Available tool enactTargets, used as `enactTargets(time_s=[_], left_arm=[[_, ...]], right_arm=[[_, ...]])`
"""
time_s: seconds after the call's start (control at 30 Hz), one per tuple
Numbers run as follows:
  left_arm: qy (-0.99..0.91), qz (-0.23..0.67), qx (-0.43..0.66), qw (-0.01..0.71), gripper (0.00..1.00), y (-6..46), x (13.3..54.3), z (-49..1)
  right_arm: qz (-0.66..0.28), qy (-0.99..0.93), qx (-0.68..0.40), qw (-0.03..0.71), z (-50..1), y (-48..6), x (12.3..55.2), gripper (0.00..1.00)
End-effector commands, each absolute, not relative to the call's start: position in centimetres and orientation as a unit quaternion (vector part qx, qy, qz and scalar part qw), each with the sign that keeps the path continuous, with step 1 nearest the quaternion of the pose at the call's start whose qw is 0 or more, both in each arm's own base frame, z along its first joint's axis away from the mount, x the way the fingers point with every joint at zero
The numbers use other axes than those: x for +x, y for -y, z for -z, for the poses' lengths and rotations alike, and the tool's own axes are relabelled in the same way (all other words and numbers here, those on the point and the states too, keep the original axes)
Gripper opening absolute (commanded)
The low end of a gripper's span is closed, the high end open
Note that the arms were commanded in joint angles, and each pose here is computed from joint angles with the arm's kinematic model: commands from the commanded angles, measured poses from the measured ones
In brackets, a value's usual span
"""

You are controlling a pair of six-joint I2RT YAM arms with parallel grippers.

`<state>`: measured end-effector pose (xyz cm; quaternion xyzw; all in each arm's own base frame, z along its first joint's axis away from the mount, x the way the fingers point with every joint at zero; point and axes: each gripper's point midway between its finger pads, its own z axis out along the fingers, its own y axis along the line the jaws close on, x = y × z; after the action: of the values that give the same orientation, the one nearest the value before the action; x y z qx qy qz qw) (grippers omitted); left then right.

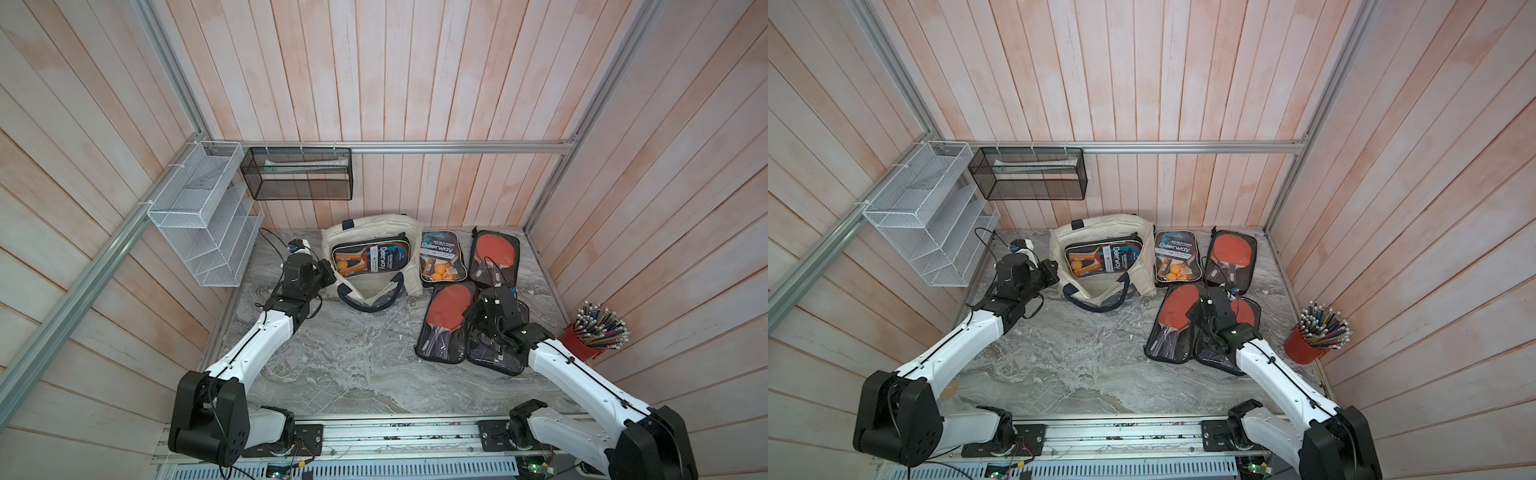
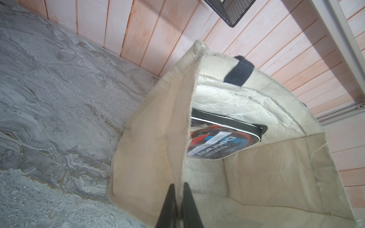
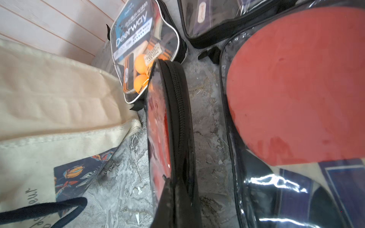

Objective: Remove the ping pong set from the canvas bag
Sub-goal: Place the ping pong set at the center of the board.

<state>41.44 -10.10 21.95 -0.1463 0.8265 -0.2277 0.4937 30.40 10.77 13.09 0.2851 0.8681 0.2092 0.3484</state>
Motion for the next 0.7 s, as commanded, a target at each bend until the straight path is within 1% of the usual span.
enactTargets(time_s=[0.0,0.23,0.27,0.37,0.4,0.47,0.5,0.57,0.67], left_arm=[[-0.825,0.227,-0.147,0.495,0.00,10.1,41.6,-21.9],[-0.825,0.227,-0.146,0.496,0.00,10.2,41.5,-22.0],[-0.825,0.227,-0.146,0.497,0.00,10.2,41.5,-22.0],[-0.825,0.227,-0.146,0.496,0.00,10.2,41.5,-22.0],[-0.825,0.226,-0.147,0.496,0.00,10.1,41.5,-21.9],[-0.825,0.228,-0.146,0.496,0.00,10.2,41.5,-22.0],[-0.825,0.228,-0.146,0.495,0.00,10.2,41.5,-21.9],[-0.825,0.229,-0.145,0.495,0.00,10.4,41.5,-21.8],[-0.825,0.230,-0.146,0.495,0.00,10.4,41.5,-21.9]], right_arm=[[-0.243,-0.858,0.270,0.364,-13.9,-12.1,32.3,0.00],[-0.227,-0.866,0.279,0.348,-11.7,-11.0,32.8,0.01],[-0.226,-0.866,0.280,0.347,-11.6,-10.7,32.7,0.16],[-0.216,-0.864,0.275,0.363,-12.3,-10.0,32.6,0.70],[-0.212,-0.864,0.262,0.373,-13.1,-9.9,32.7,0.82],[-0.204,-0.861,0.242,0.398,-15.0,-10.0,33.1,0.96],[-0.200,-0.858,0.226,0.415,-16.2,-10.2,33.5,0.98],[-0.195,-0.855,0.180,0.446,-18.8,-11.3,34.0,0.98],[-0.189,-0.843,0.093,0.496,-23.8,-14.4,35.0,0.98]])
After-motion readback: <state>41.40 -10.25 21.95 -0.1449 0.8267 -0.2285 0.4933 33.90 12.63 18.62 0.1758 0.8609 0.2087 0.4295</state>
